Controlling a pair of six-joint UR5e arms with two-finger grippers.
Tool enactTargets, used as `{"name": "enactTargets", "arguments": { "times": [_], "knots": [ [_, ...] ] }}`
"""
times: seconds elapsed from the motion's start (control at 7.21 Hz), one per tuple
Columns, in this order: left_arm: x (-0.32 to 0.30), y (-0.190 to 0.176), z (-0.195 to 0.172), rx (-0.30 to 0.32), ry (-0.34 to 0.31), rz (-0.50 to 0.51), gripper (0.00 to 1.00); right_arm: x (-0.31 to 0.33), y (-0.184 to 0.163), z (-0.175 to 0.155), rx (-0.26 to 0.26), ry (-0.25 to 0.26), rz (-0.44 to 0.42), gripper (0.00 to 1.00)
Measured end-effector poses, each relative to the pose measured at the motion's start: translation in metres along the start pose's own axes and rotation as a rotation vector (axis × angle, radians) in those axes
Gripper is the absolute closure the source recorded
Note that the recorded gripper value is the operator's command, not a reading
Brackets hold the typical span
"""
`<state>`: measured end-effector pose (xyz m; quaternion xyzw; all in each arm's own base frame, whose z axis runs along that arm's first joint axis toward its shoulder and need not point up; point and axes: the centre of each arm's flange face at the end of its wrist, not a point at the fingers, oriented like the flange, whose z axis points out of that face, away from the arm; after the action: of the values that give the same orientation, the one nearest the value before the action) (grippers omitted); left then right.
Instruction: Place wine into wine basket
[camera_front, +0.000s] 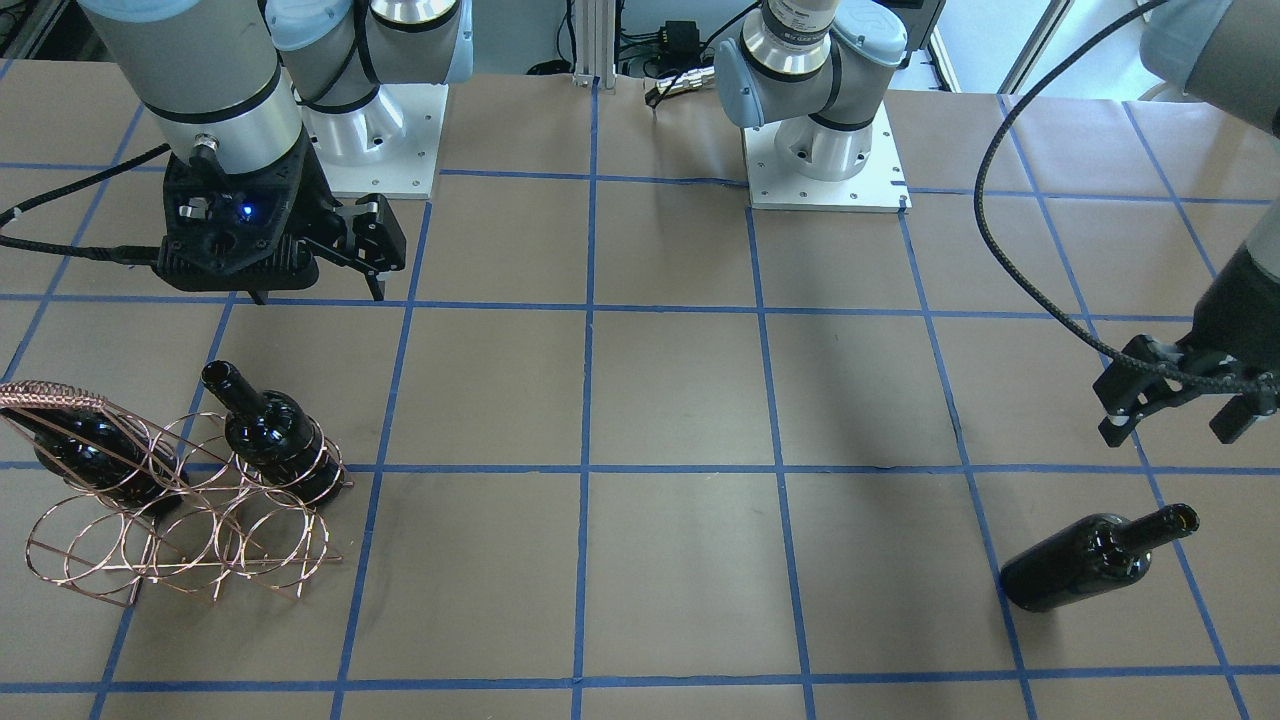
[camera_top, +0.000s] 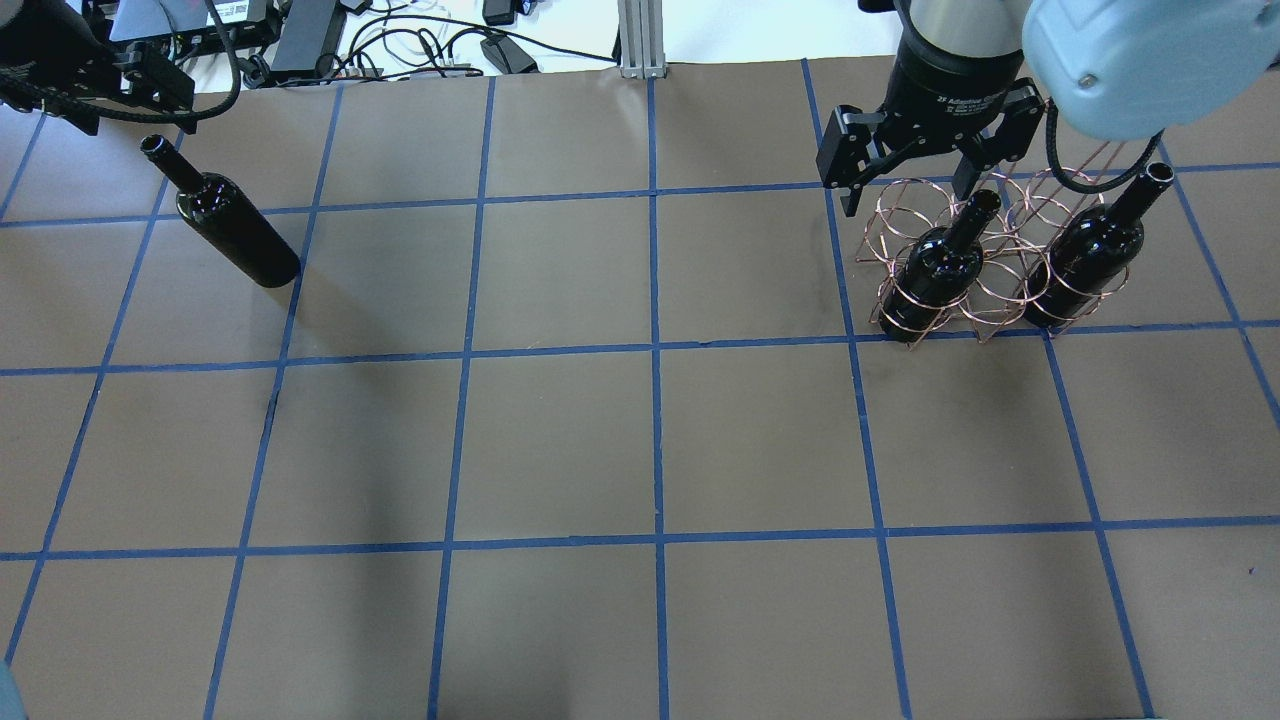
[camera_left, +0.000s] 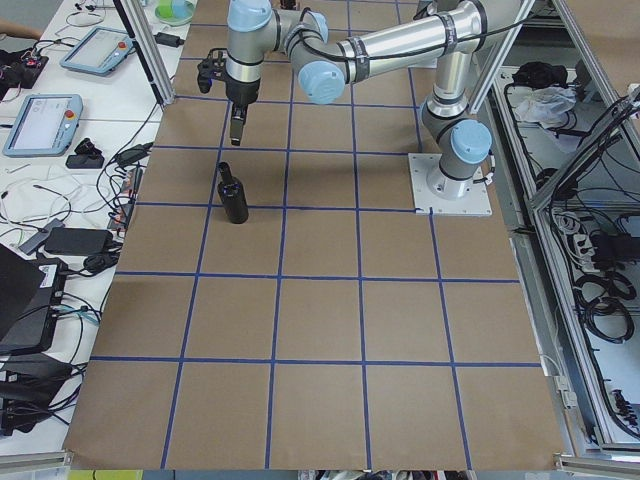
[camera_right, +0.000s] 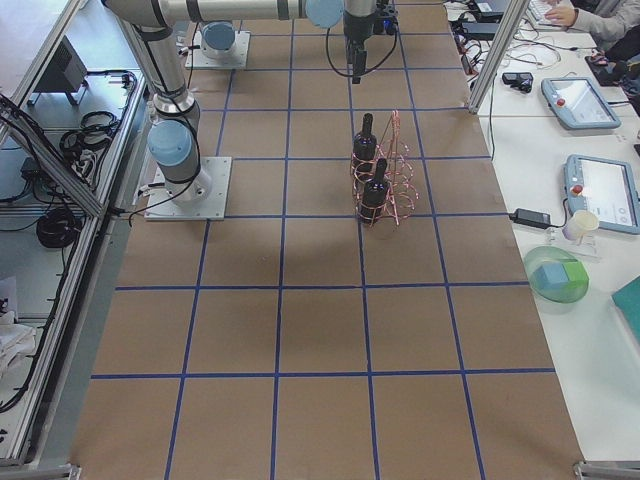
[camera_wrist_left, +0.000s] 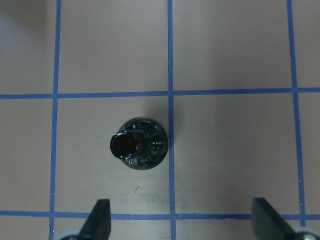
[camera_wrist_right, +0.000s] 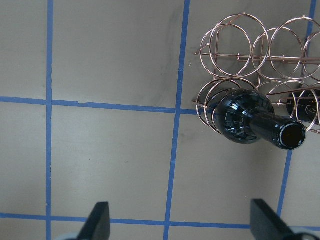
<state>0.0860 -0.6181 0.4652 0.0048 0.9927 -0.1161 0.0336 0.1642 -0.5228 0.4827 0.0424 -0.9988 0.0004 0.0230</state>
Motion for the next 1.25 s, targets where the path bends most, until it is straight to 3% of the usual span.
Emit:
{"name": "enactTargets", "arguments": {
  "times": [0.83, 1.25],
  "knots": [
    [-0.032, -0.023, 0.069, 0.015, -0.006, 0.099, 0.02, -0.001, -0.002, 0.000, 0.010, -0.001, -0.001, 0.00],
    [-0.034, -0.027, 0.089, 0.004, -0.001, 0.110, 0.15, 0.000, -0.002, 0.001, 0.005, 0.000, 0.002, 0.00]
  ]
}}
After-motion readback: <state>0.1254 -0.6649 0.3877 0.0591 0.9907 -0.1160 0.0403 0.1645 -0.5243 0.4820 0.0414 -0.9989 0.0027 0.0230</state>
